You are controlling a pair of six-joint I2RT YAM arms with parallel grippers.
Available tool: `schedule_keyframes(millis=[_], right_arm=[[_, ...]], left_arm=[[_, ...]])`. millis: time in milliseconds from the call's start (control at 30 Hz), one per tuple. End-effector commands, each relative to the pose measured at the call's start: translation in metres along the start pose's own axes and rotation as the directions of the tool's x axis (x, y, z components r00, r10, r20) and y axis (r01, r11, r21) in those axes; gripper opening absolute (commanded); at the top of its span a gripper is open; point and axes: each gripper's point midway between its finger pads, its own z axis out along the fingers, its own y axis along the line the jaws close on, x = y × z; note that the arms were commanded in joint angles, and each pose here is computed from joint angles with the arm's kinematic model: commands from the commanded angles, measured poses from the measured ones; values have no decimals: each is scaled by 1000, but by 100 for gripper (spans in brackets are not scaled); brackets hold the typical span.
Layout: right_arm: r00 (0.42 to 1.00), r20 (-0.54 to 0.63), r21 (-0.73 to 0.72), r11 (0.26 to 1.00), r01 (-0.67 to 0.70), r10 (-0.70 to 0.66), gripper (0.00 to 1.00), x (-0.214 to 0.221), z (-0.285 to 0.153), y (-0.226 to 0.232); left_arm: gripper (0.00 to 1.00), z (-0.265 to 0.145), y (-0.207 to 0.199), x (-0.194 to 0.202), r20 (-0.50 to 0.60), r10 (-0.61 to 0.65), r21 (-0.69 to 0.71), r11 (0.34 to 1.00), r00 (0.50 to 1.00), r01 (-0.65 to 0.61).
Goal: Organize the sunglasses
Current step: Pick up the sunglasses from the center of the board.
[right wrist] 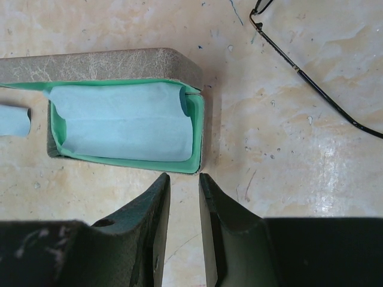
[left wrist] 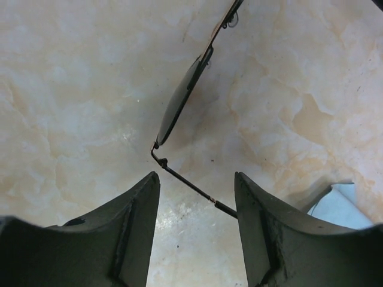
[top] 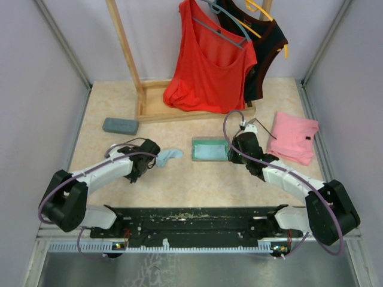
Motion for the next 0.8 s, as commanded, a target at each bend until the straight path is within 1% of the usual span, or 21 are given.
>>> schedule_keyframes(millis=[0,333,600,767], right_arm=[[998,53,-31,999,-15,17,27,-17,-4,7],[998,54,-39,999,-11,13,27,-19,-5,9],[998,55,-46,999,-7,9,27,-21,-7,11],[998,63,-48,999,-4,7,27,-25,-11,12]], left_arm=[[57,7,7,-14,84,-44,-17,999,996,46],[41,17,18,-16,106,-26,-59,998,994,32],[29,22,28,-24,134,-36,-77,996,990,47],[17,16,31,-39,175,-40,-70,996,984,53]])
